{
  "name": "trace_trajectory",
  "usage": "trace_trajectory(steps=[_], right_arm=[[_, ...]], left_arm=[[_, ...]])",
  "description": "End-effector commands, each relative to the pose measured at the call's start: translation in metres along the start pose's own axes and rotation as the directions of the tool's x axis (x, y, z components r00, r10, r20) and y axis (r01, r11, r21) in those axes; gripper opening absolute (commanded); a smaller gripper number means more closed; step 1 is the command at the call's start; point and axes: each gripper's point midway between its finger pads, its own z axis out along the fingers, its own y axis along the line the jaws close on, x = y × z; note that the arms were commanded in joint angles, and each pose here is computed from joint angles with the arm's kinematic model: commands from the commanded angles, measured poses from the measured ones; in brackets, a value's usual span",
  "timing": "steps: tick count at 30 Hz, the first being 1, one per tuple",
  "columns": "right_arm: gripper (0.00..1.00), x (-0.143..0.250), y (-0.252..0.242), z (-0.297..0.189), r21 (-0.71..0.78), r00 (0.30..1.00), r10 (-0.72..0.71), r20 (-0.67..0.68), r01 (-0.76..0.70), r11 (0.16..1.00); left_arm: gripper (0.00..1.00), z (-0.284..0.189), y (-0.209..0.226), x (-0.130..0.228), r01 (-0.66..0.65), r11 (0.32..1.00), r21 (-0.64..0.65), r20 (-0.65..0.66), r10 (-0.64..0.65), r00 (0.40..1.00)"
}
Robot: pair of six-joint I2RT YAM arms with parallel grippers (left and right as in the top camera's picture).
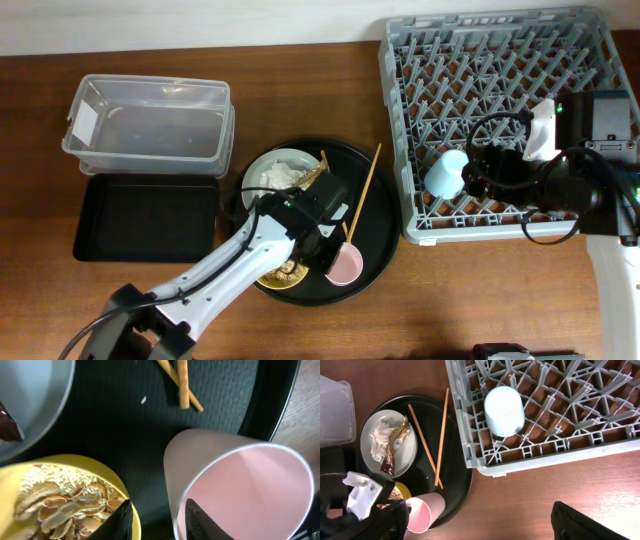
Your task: Sort waste into correct bins and load items into the dishwasher rack
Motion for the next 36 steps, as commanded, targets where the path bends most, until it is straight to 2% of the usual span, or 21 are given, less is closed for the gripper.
trace_trajectory(steps=[1, 5, 7, 8, 9, 10, 12, 13, 14, 15, 17, 19, 21, 25, 26, 28, 29, 30, 32, 33, 36], right_arm=[[0.91, -0.001, 0.002, -0.005, -0.007, 1.000, 0.001, 0.012, -0.001, 1.000], [0.92, 0.010, -0.001, -0.005, 0.006, 0.999, 0.009, -0.031, -0.009, 1.000], [0.91, 0.016, 0.005, -0.005, -0.033, 0.998, -0.003, -0.062, 0.001, 0.999], [0.91, 0.022, 0.030, -0.008, -0.188, 0.988, -0.139, -0.074, 0.123, 0.975], [0.90, 0.030, 0.058, -0.016, -0.360, 0.960, -0.278, -0.043, 0.244, 0.900], [0.91, 0.040, 0.096, -0.031, -0.553, 0.912, -0.409, 0.040, 0.361, 0.751], [0.91, 0.049, 0.133, -0.043, -0.659, 0.860, -0.492, 0.134, 0.448, 0.604], [0.91, 0.052, 0.154, -0.047, -0.679, 0.815, -0.542, 0.205, 0.517, 0.521], [0.92, 0.054, 0.172, -0.050, -0.688, 0.782, -0.568, 0.257, 0.561, 0.460], [0.92, 0.055, 0.183, -0.050, -0.698, 0.772, -0.574, 0.273, 0.570, 0.434], [0.92, 0.063, 0.204, -0.058, -0.745, 0.741, -0.589, 0.323, 0.582, 0.325], [0.83, 0.071, 0.219, -0.065, -0.764, 0.710, -0.602, 0.366, 0.599, 0.242], [0.69, 0.075, 0.217, -0.059, -0.751, 0.707, -0.619, 0.342, 0.602, 0.273], [0.59, 0.070, 0.205, -0.043, -0.693, 0.712, -0.636, 0.298, 0.619, 0.369], [0.56, 0.066, 0.201, -0.041, -0.680, 0.726, -0.627, 0.283, 0.613, 0.403], [0.50, 0.046, 0.182, -0.034, -0.625, 0.802, -0.552, 0.228, 0.556, 0.548], [0.49, 0.029, 0.161, -0.034, -0.591, 0.852, -0.479, 0.211, 0.502, 0.632], [0.49, 0.008, 0.129, -0.035, -0.540, 0.903, -0.381, 0.200, 0.426, 0.726], [0.50, -0.020, 0.060, -0.024, -0.374, 0.963, -0.217, 0.160, 0.263, 0.889], [0.50, -0.033, -0.003, -0.011, -0.180, 0.994, -0.029, 0.109, 0.048, 0.982], [0.50, -0.036, -0.077, 0.029, 0.032, 0.951, 0.307, -0.024, -0.306, 0.951]], left_arm=[[0.04, 0.004, 0.001, -0.014, -0.006, 1.000, -0.017, 0.070, 0.007, 0.998], [0.00, -0.011, -0.009, -0.019, -0.009, 1.000, 0.030, 0.087, 0.007, 0.996], [0.00, -0.081, -0.015, -0.051, 0.025, 0.982, 0.188, 0.207, -0.064, 0.976], [0.00, -0.129, -0.018, -0.067, -0.038, 0.935, 0.351, 0.305, -0.076, 0.949], [0.00, -0.167, -0.019, -0.075, -0.097, 0.866, 0.491, 0.369, -0.106, 0.923], [0.00, -0.220, -0.024, -0.074, -0.231, 0.662, 0.713, 0.428, -0.151, 0.891], [0.00, -0.259, -0.022, -0.064, -0.339, 0.468, 0.816, 0.464, -0.183, 0.866], [0.00, -0.265, -0.022, -0.063, -0.350, 0.439, 0.828, 0.465, -0.188, 0.865], [0.00, -0.277, -0.028, -0.057, -0.379, 0.363, 0.851, 0.465, -0.186, 0.866], [0.00, -0.281, -0.030, -0.055, -0.390, 0.333, 0.858, 0.465, -0.185, 0.866], [0.00, -0.284, -0.031, -0.053, -0.396, 0.317, 0.862, 0.466, -0.184, 0.866], [0.00, -0.284, -0.031, -0.053, -0.396, 0.317, 0.862, 0.466, -0.184, 0.866], [0.00, -0.284, -0.031, -0.054, -0.404, 0.319, 0.858, 0.473, -0.181, 0.862], [0.01, -0.281, -0.030, -0.056, -0.405, 0.342, 0.848, 0.482, -0.179, 0.858], [0.46, -0.274, -0.026, -0.060, -0.386, 0.390, 0.836, 0.481, -0.181, 0.858], [0.66, -0.266, -0.022, -0.064, -0.366, 0.441, 0.820, 0.481, -0.183, 0.857], [0.87, -0.260, -0.019, -0.067, -0.350, 0.477, 0.807, 0.480, -0.184, 0.857], [0.99, -0.250, -0.013, -0.070, -0.313, 0.535, 0.785, 0.472, -0.189, 0.861], [0.99, -0.234, -0.003, -0.072, -0.242, 0.612, 0.753, 0.445, -0.202, 0.873], [0.99, -0.225, 0.003, -0.071, -0.195, 0.655, 0.730, 0.423, -0.210, 0.881], [0.99, -0.205, 0.014, -0.068, -0.105, 0.733, 0.672, 0.379, -0.218, 0.899]])
